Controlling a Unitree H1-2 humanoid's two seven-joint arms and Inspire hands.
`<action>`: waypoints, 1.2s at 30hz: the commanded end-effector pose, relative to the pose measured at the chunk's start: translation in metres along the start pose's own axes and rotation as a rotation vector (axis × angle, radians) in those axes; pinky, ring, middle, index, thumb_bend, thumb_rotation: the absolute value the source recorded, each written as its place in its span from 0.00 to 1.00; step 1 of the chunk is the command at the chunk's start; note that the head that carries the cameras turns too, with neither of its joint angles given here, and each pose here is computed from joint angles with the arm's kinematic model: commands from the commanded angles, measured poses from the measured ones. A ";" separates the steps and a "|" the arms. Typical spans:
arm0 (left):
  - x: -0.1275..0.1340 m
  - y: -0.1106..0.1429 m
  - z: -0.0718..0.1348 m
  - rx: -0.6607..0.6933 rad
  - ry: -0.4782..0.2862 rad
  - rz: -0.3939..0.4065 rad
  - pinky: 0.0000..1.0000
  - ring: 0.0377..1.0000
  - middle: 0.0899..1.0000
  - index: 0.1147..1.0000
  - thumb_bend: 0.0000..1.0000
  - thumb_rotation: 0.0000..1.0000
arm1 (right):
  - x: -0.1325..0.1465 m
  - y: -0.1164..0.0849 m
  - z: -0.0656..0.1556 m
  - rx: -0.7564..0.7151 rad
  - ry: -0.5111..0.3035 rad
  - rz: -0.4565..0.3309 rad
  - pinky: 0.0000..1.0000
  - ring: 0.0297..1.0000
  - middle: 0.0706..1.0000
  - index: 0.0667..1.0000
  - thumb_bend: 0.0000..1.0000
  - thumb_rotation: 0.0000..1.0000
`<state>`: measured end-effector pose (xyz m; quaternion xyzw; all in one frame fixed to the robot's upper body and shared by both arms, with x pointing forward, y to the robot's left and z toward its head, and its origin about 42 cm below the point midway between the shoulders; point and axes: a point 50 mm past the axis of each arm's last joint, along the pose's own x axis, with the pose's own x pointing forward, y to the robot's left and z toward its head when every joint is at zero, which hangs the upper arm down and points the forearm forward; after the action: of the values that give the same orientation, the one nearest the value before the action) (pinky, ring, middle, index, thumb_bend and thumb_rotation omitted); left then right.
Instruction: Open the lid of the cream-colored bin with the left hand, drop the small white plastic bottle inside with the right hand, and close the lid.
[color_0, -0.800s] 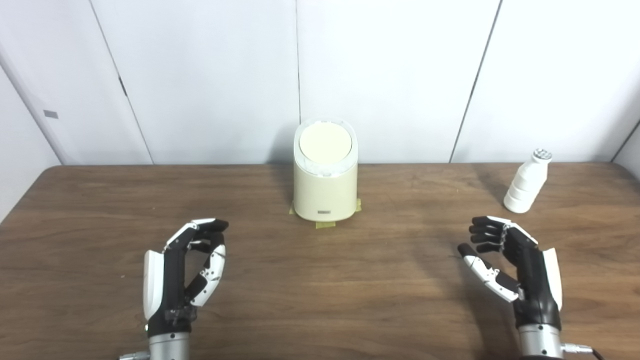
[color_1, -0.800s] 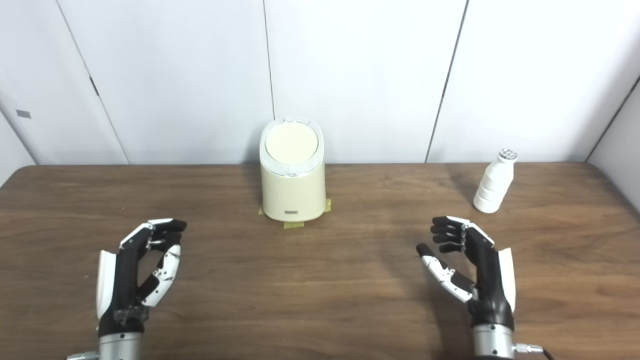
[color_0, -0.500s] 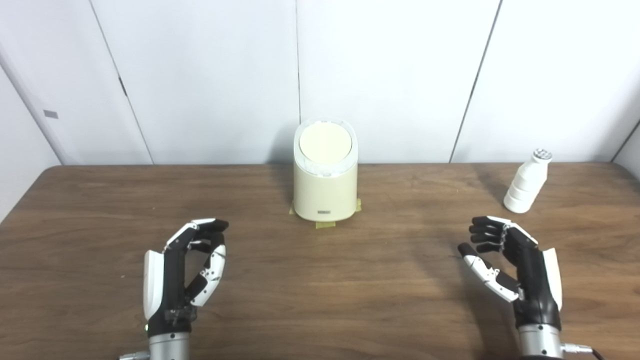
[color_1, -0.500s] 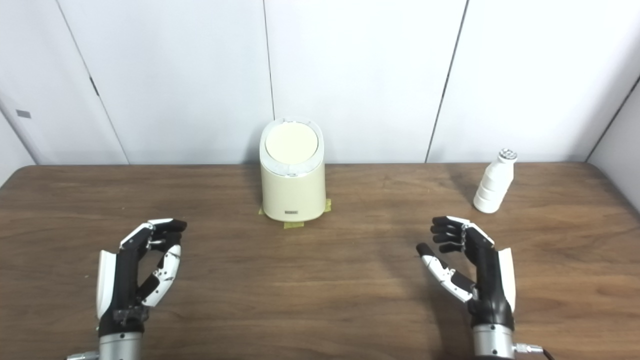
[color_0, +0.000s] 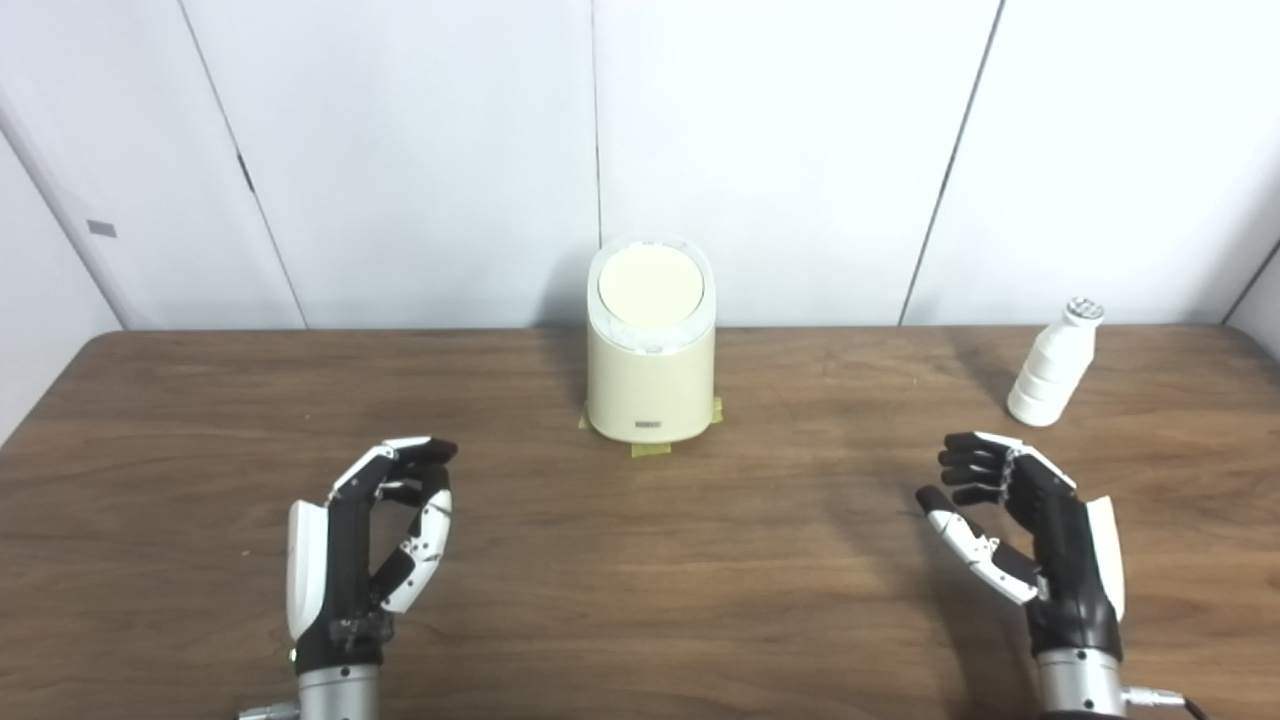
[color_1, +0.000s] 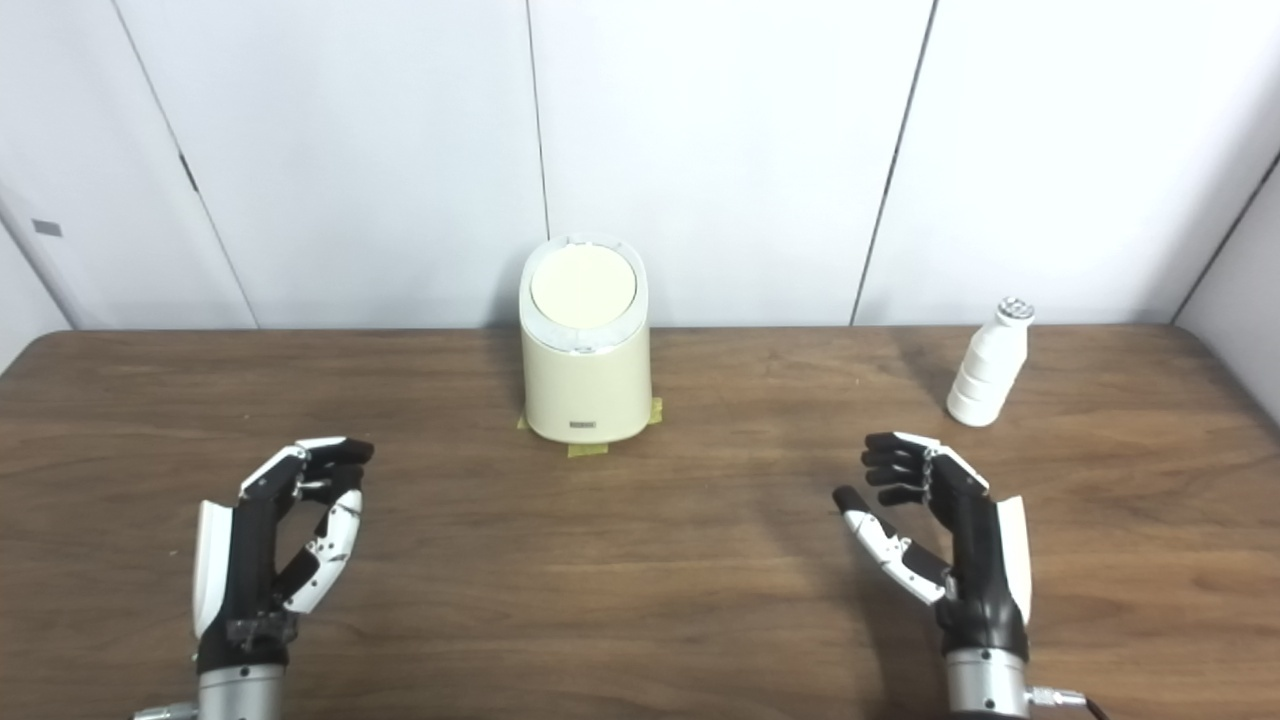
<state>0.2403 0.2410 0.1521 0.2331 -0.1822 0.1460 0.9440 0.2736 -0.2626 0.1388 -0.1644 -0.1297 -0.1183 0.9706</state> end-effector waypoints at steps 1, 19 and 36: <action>-0.017 -0.003 0.003 -0.029 0.022 0.013 0.53 0.60 0.61 0.58 0.21 0.47 | 0.014 -0.001 0.016 0.013 -0.090 -0.014 0.52 0.58 0.59 0.59 0.32 0.23; 0.012 0.000 0.044 -0.084 -0.004 -0.004 0.66 0.74 0.73 0.70 0.37 0.64 | 0.015 0.007 0.014 0.002 -0.087 -0.014 0.51 0.57 0.58 0.59 0.30 0.22; 0.102 -0.019 0.114 0.119 0.006 -0.154 0.89 0.98 0.98 0.93 0.70 0.81 | 0.017 0.011 0.012 0.005 -0.091 -0.012 0.50 0.56 0.58 0.58 0.31 0.27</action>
<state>0.3011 0.1934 0.2587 0.2972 -0.1212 0.0758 0.9441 0.2828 -0.2539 0.1353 -0.1730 -0.1314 -0.1148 0.9694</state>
